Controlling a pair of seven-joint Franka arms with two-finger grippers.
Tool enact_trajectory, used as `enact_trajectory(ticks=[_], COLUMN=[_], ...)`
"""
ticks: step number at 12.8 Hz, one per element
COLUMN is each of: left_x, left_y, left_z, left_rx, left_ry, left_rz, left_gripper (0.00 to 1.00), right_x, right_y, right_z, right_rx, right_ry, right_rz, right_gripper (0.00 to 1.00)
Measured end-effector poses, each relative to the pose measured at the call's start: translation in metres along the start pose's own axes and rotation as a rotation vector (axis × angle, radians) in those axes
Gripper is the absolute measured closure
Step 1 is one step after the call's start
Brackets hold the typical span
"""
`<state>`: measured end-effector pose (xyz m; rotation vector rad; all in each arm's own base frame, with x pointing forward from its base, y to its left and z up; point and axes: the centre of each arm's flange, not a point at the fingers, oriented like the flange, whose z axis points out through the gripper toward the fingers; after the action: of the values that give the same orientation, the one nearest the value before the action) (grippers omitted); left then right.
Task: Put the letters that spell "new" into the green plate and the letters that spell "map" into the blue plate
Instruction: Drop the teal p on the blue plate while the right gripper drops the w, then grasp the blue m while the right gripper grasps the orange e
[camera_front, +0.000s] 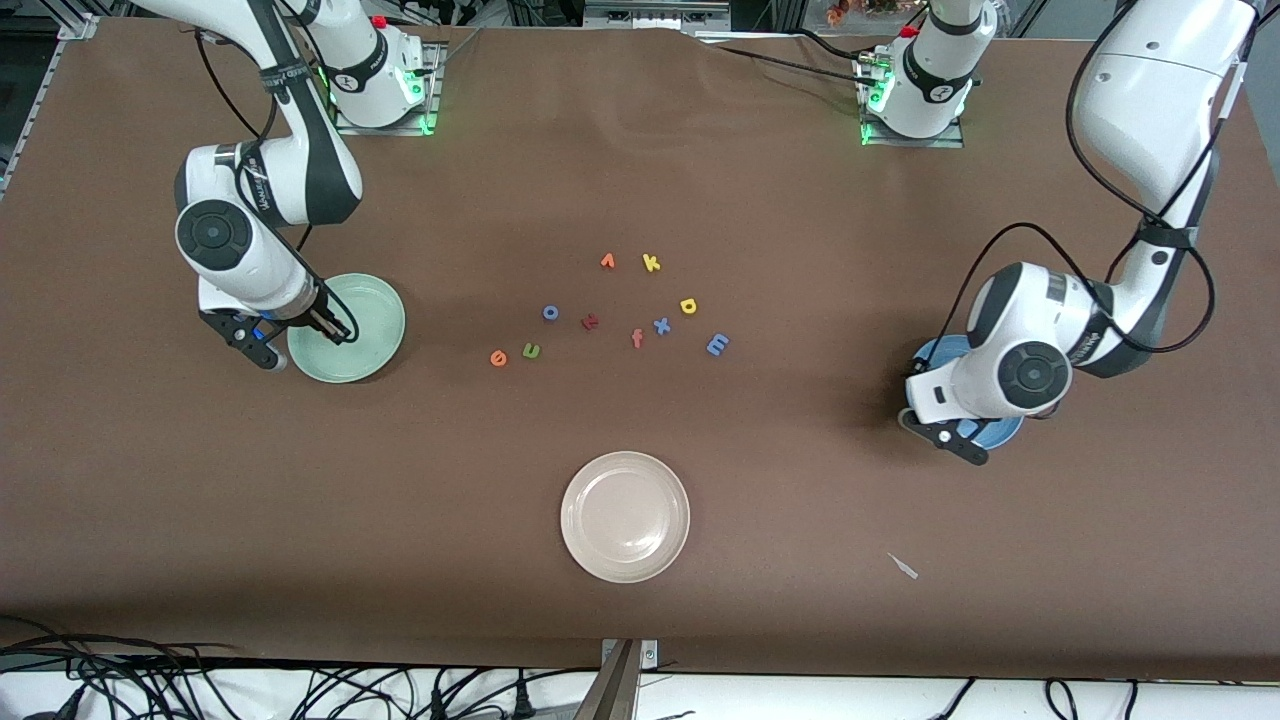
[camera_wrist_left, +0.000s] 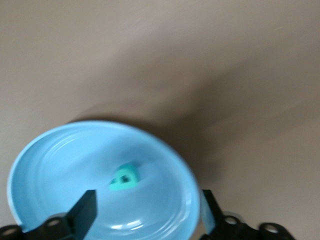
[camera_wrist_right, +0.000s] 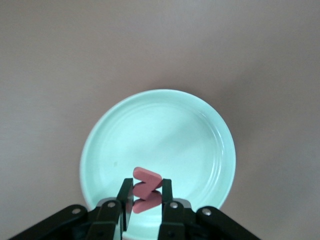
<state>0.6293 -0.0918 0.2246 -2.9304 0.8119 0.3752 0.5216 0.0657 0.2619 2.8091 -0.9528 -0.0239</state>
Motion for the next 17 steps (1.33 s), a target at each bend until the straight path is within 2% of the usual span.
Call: enact_trajectory(ticks=[3, 4, 7, 9, 10, 13, 15, 17], left_x=[0.021, 0.027, 0.046, 0.054, 0.058, 0.065, 0.068, 0.067], left_y=[0.062, 0.084, 0.156, 0.199, 0.220, 0.265, 0.288, 0.295], left_z=[-0.008, -0.010, -0.020, -0.025, -0.027, -0.021, -0.005, 0.012], left_rx=[-0.026, -0.031, -0.060, -0.053, -0.053, -0.065, -0.084, -0.094], left_ry=[0.011, 0.013, 0.066, 0.107, 0.135, 0.191, 0.224, 0.227], left_rz=[0.038, 0.059, 0.077, 0.040, 0.016, -0.003, -0.011, -0.009], left_gripper=[0.00, 0.00, 0.00, 0.00, 0.00, 0.00, 0.00, 0.00], right_x=[-0.022, -0.022, -0.016, -0.009, -0.010, -0.037, -0.061, -0.079], right_y=[0.013, 0.014, 0.008, -0.010, -0.028, -0.092, -0.133, -0.167], right_z=[0.049, 0.055, 0.047, 0.019, 0.000, -0.044, -0.041, -0.024], right_rx=[-0.008, -0.015, 0.011, 0.037, 0.059, 0.120, 0.128, 0.137], right_ry=[-0.010, -0.015, -0.014, -0.011, -0.029, -0.070, -0.087, -0.093], right_rz=[-0.011, -0.009, 0.018, 0.021, 0.032, 0.095, 0.196, 0.276], right_gripper=[0.73, 0.68, 0.36, 0.13, 0.02, 0.00, 0.00, 0.00])
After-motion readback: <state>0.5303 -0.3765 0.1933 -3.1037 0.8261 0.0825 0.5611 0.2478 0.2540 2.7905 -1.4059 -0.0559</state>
